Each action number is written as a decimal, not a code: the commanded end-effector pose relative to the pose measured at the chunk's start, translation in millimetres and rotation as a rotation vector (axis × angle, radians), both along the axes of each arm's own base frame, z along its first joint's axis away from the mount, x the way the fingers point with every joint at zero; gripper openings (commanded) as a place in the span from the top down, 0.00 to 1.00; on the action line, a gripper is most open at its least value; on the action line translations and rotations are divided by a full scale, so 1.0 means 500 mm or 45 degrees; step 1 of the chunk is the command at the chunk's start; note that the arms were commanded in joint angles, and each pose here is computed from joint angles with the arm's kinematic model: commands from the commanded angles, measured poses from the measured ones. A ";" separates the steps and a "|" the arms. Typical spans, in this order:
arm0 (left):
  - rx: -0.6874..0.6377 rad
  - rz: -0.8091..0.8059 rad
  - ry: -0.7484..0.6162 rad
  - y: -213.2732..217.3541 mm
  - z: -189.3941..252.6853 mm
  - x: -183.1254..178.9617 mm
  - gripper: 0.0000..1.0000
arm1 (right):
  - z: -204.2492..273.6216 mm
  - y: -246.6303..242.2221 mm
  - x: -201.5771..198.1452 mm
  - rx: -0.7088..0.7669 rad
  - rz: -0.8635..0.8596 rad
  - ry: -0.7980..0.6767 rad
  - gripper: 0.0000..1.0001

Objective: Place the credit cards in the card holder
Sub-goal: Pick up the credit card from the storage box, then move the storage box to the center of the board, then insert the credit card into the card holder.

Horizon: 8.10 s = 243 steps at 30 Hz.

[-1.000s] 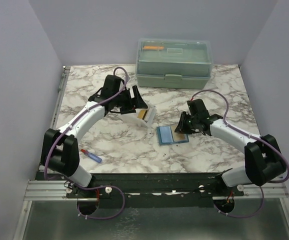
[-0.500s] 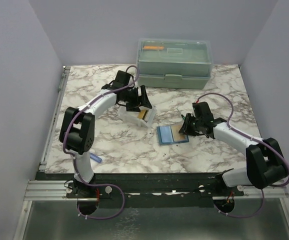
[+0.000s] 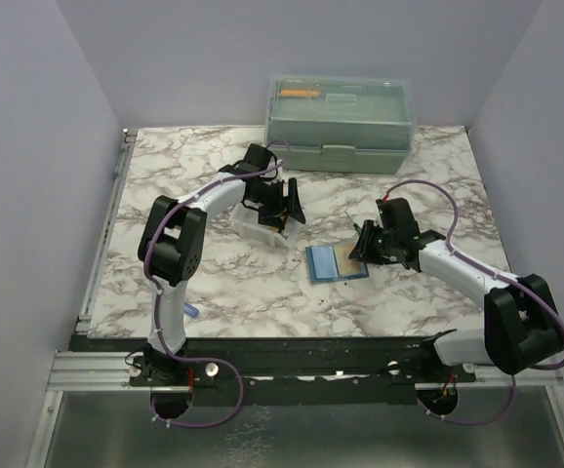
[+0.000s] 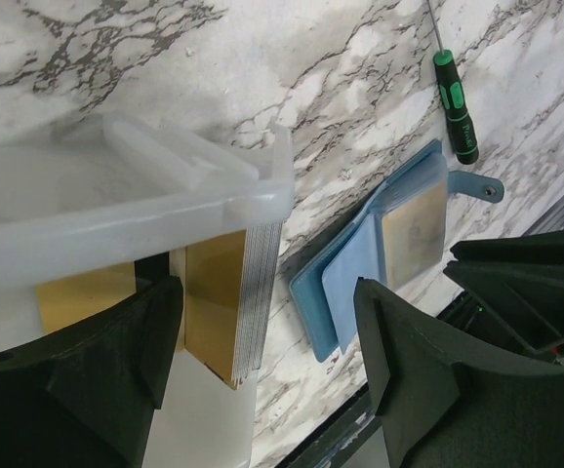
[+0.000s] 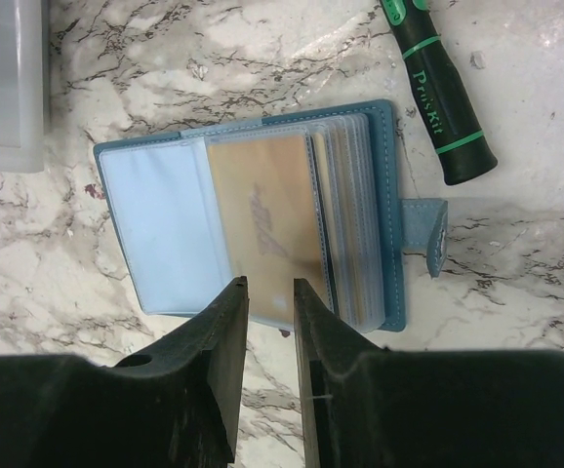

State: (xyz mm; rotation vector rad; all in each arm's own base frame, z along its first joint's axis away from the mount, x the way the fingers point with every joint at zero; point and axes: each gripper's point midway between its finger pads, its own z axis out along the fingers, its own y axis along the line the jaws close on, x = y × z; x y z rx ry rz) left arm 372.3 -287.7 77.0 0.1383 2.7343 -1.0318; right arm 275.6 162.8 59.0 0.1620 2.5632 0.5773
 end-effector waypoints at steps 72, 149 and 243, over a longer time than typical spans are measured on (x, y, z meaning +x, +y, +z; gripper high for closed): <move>0.238 0.170 -0.507 0.108 0.261 0.038 1.00 | 0.073 0.053 0.081 0.078 0.095 -0.108 0.61; -0.287 0.078 0.085 -0.165 0.017 -0.248 1.00 | -0.087 -0.021 -0.001 0.048 0.005 0.192 0.88; -0.253 0.293 -0.031 -0.190 -0.078 -0.168 1.00 | -0.065 -0.052 -0.023 0.001 -0.080 0.238 0.77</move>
